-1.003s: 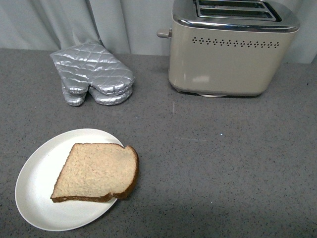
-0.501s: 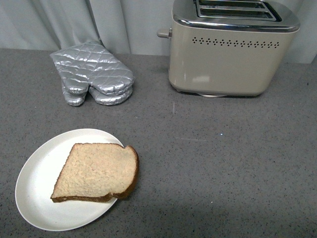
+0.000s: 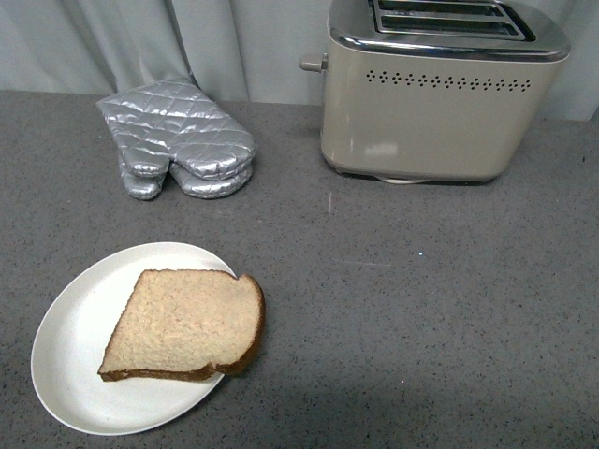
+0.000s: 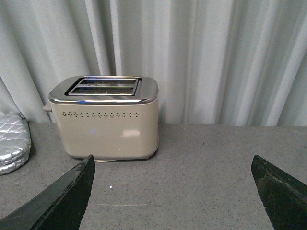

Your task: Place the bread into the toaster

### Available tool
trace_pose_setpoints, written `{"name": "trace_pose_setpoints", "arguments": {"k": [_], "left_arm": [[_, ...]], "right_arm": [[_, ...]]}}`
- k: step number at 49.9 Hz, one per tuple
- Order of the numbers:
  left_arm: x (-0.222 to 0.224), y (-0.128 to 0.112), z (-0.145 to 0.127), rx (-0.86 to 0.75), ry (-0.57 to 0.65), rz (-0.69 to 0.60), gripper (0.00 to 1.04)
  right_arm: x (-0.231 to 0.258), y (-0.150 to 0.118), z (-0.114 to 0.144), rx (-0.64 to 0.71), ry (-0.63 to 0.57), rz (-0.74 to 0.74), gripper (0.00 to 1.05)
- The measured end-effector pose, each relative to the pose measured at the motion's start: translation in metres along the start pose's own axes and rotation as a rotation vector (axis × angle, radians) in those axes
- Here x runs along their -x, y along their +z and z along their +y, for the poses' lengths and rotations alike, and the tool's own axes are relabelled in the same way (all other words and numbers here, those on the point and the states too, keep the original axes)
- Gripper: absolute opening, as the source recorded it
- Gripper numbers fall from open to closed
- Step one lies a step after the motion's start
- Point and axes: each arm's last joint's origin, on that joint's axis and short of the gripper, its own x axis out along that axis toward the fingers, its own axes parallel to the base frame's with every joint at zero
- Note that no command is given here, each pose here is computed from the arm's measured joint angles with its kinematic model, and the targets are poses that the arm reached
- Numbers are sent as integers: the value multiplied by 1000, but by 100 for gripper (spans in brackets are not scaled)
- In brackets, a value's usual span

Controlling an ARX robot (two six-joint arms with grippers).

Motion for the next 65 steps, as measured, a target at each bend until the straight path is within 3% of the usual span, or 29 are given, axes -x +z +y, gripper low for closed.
{"name": "trace_pose_setpoints", "arguments": {"k": [7,14,20,29,61,65], "left_arm": [[-45,9,-13,3,-54,120,98],[-88,-10,-17,-51,-61,378,98],[-108,-19,-17,-86,-86,504,98],[-126,-27,-17,-110,-141,604,98],[-169,-74,-7,-219,-155,896,98],[-173,-77,-8,-216,-160,915,86]], "right_arm": [[0,0,0,0,0,0,95],[0,0,0,0,0,0,95],[0,0,0,0,1,0,95],[0,0,0,0,0,0,95],[0,0,0,0,1,0,95],[0,0,0,0,1,0,95]]}}
